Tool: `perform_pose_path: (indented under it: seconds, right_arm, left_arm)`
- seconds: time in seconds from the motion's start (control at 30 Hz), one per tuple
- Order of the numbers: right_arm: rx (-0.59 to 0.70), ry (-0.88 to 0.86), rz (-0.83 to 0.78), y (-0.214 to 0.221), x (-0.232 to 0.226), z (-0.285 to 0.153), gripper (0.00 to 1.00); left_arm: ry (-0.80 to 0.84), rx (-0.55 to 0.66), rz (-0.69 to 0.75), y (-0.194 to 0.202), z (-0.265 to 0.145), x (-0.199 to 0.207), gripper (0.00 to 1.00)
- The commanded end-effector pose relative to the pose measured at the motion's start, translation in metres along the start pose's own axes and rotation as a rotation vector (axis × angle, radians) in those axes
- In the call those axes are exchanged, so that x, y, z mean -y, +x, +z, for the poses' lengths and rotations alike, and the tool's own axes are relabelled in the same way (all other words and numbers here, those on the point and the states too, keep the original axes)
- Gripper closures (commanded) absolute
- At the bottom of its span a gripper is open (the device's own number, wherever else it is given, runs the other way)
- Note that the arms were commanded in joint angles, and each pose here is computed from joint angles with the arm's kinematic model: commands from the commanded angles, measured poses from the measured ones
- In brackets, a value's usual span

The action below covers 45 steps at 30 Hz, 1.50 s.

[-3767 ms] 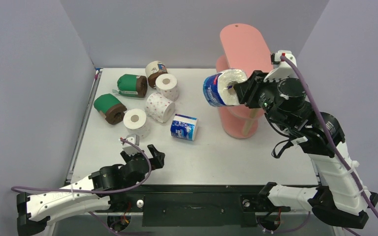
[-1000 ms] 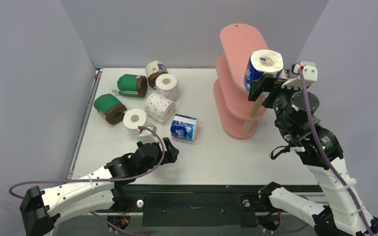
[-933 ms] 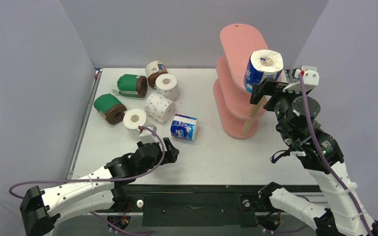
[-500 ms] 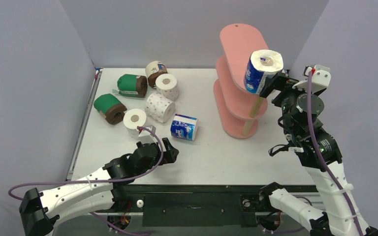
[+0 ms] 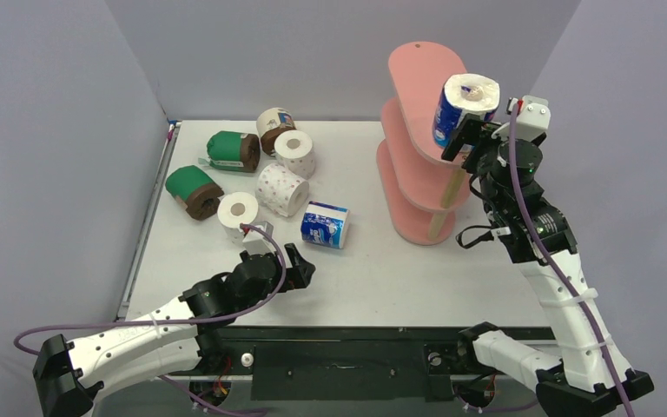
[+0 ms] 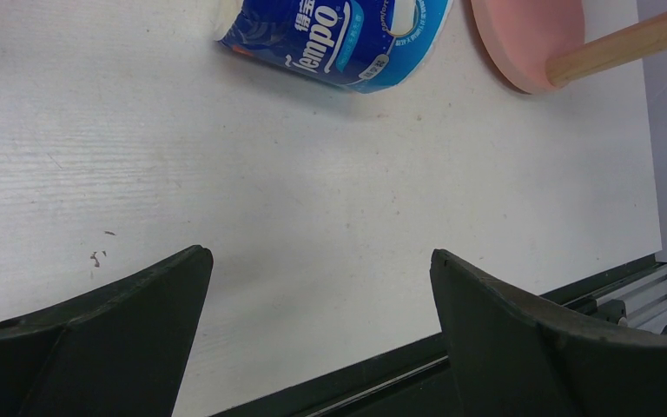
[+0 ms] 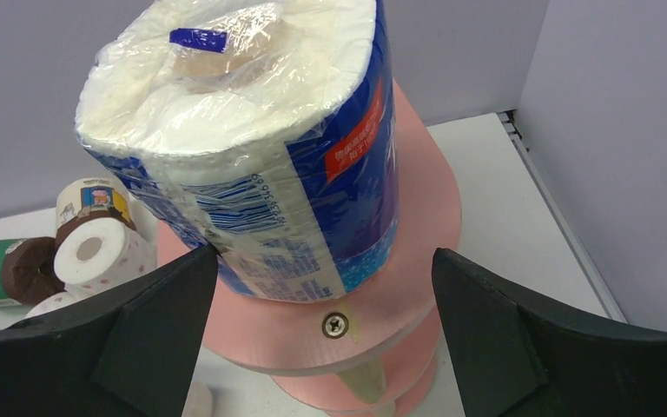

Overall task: Place and organize the paper towels onto the shelf
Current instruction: Place the paper towel on the shelf.

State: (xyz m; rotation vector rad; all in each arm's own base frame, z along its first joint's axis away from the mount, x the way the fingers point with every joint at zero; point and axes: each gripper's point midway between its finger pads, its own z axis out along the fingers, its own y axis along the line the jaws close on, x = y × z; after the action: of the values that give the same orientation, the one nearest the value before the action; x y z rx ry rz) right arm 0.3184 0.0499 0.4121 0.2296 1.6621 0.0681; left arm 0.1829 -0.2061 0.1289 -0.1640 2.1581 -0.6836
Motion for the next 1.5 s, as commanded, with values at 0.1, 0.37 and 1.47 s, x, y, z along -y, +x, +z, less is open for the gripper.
perform_pose_path:
  seconds: [0.1,0.37,1.47]
  right_arm:
    - [0.062,0.008,0.033,-0.024,-0.002,0.017,0.12]
    - [0.048,-0.056,0.013,-0.022,-0.019,0.035,0.12]
    - [0.209,-0.204,0.263,-0.058,-0.003,0.040,0.10]
  left_arm:
    - [0.004,0.003,-0.015,-0.001,0.001,0.001,0.03]
    - [-0.006,0.000,-0.010,0.000,0.003,-0.001,0.03]
    - [0.014,-0.003,-0.011,0.000,0.006,0.000,0.03]
